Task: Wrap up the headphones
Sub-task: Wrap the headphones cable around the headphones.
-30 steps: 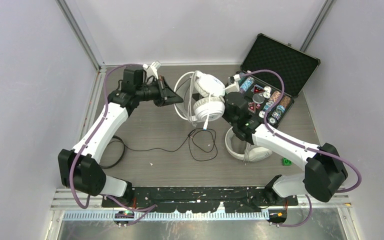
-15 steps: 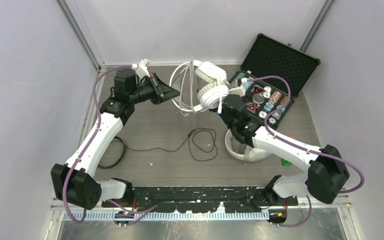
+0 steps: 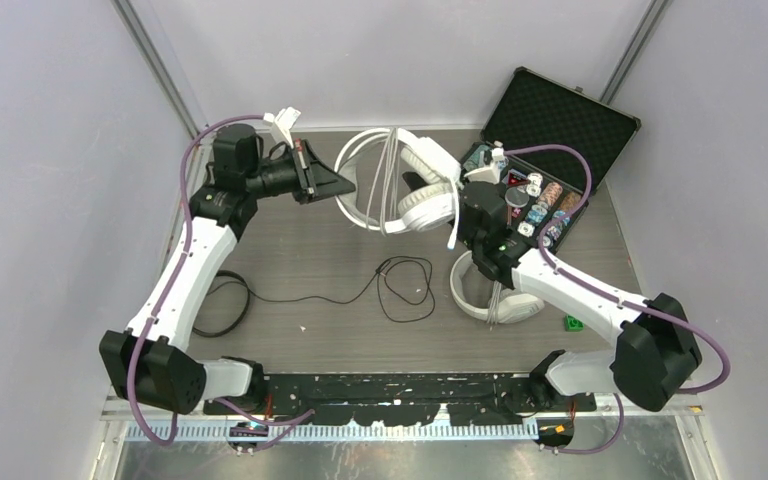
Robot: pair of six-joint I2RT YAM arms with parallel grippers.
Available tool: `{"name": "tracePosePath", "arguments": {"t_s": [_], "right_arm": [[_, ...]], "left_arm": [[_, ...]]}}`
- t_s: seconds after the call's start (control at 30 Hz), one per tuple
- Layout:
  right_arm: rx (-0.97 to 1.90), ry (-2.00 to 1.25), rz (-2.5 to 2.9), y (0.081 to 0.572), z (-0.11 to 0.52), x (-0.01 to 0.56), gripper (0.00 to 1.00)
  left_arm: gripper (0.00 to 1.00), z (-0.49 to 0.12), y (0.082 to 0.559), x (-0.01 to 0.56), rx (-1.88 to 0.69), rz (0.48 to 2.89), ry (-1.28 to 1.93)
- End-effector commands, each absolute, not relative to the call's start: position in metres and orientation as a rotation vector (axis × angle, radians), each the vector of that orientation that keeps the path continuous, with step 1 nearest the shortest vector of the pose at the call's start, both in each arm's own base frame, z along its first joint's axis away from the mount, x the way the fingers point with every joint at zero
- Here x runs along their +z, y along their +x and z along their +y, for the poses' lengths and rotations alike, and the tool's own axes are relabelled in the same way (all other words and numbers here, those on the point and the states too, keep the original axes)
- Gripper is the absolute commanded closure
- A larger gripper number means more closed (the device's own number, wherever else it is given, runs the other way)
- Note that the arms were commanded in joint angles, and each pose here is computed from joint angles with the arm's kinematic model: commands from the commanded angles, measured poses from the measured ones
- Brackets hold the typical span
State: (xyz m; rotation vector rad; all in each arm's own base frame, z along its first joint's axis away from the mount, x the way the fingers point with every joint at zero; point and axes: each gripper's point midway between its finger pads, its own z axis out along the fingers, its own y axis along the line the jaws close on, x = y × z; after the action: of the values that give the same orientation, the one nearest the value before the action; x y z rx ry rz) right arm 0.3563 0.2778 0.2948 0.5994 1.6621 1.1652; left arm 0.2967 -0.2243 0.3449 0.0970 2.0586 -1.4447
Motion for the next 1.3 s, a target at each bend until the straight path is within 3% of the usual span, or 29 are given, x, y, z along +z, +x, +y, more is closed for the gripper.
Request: {"name": "tracePosePath", "arguments": {"t_s": [0.0,0.4,0.63,0.93,1.27], "right_arm": [[1.264,0.523,1.535,0.347,0.278,0.341,1.0],[1.393,0.362,1.357,0.345,0.288,0.382,1.0],[1.369,0.082,1.39,0.324,0.303,0.386,1.0],[1.287,0.112,1.437,0.324,0.29,0.373,1.0],[1.231,0.104,1.432,0.318,0.278,0.382,1.0]], "left_arm": [[1.0,-0.233,0.264,0.377,-1.584,1.961,0.357],[1.0,-0.233,0.244,0.354,-1.666,2.028,0.541],[1.0,-0.223,0.253,0.333,-1.444,2.096,0.62],[1.0,-0.198,0.281,0.302,-1.074,2.177,0.657],[1.0,-0.192,0.288,0.303,-0.956,2.063,0.752]]}}
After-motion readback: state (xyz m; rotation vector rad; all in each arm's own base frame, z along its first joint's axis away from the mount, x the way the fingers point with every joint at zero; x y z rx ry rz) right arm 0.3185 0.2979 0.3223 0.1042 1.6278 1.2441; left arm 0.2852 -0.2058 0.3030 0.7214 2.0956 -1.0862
